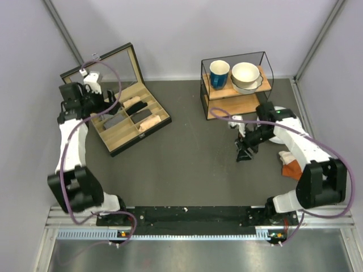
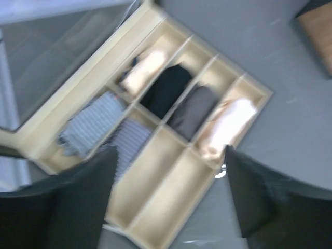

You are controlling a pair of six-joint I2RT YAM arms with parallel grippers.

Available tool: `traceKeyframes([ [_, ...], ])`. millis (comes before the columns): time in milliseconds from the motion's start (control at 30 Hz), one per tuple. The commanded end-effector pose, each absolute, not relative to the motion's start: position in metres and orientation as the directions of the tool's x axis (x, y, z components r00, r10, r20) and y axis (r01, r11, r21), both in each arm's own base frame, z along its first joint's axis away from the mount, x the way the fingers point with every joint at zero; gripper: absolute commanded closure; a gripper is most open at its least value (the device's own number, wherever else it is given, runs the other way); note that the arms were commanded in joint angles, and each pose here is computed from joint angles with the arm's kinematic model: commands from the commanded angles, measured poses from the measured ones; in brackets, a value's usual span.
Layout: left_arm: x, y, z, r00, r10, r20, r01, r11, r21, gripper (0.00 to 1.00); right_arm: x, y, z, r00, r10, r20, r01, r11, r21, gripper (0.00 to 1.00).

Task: Roll the underwear
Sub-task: Reset both arms

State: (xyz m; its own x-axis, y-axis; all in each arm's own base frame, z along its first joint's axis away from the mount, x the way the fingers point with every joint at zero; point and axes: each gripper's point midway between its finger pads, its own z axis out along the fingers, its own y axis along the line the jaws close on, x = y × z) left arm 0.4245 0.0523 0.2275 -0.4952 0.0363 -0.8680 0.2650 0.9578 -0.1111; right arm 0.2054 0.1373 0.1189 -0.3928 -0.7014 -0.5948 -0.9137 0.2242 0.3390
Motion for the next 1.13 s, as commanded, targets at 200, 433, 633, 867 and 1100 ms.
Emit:
traceKeyframes([
  [200, 0.302, -0.064, 0.307, -0.219, -0.021, -0.975, 0.53, 0.837, -0.137, 0.01, 0.307, 0.061, 0.306, -0.235, -0.308, -0.922, -0.615, 0.782, -0.104, 0.01],
  [433, 0.233, -0.094, 0.32, -0.113, -0.118, -0.987, 0.596, 0.786, -0.162, 0.01, 0.288, 0.01, 0.361, -0.123, -0.037, -0.992, -0.154, 0.988, -0.018, 0.01],
  [633, 0.204, -0.121, 0.306, -0.134, -0.145, -0.98, 0.7, 0.687, -0.197, 0.01, 0.268, 0.001, 0.363, -0.124, -0.006, -0.992, -0.078, 0.997, 0.003, 0.01],
  [867, 0.19, -0.124, 0.297, -0.037, -0.13, -0.991, 0.687, 0.717, -0.119, 0.01, 0.252, 0.009, 0.368, -0.11, 0.051, -0.993, -0.09, 0.994, 0.061, 0.01],
  [1100, 0.19, -0.115, 0.298, -0.003, -0.14, -0.99, 0.635, 0.765, -0.11, 0.01, 0.243, 0.003, 0.358, -0.111, 0.045, -0.993, -0.052, 0.997, 0.051, 0.01],
])
